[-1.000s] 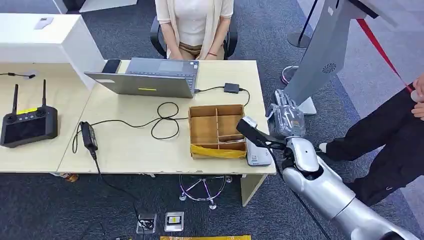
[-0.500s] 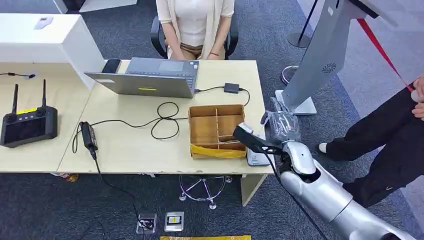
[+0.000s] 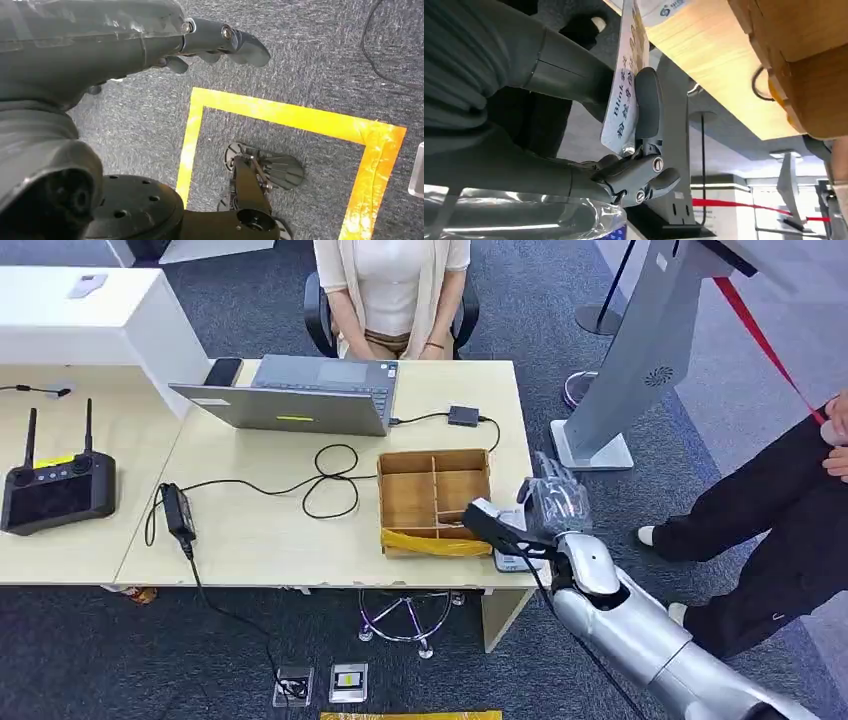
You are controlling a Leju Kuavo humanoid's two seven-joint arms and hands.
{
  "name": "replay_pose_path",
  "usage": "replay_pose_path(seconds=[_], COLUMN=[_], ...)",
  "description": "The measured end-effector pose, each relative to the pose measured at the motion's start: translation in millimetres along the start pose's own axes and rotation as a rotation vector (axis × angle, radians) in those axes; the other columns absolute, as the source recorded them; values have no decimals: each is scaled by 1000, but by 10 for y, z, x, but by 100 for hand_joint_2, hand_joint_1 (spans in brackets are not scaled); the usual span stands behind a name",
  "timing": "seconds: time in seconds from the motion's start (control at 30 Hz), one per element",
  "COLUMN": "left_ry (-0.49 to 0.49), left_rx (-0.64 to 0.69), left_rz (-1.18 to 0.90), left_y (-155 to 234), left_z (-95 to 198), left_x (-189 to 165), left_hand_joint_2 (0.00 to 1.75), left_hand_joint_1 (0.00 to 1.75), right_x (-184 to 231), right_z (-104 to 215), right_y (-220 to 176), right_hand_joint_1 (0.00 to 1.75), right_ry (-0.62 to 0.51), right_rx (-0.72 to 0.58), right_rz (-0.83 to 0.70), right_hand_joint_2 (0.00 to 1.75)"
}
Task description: Pass the card to the sensor for recognition and then transmit it.
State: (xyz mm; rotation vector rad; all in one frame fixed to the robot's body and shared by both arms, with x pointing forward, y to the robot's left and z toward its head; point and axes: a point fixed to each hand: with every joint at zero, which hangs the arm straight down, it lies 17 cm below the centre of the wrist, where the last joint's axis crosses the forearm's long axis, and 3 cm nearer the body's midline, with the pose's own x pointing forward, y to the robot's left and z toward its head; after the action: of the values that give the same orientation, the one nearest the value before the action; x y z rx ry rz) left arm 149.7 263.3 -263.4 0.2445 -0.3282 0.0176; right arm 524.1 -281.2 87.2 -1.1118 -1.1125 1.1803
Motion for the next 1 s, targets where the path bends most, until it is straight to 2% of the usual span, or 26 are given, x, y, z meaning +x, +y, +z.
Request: replay_pose_path(seconds=[0.57, 1.0], left_ry=[5, -1], left_rx=[4, 5], left_rz=[6, 3], left_y=[19, 25], left_z=[-3, -5], left_x=[-26, -13], left_hand_joint_2=[0, 0], left_hand_joint_1=[0, 0], right_x=[-92, -133], right_z=[120, 149], right_y=[301, 417], right_hand_joint_1=[175, 175], right_ry=[15, 16], right_rx=[50, 72], right_rz=[33, -14], right_hand_joint_2=[175, 175])
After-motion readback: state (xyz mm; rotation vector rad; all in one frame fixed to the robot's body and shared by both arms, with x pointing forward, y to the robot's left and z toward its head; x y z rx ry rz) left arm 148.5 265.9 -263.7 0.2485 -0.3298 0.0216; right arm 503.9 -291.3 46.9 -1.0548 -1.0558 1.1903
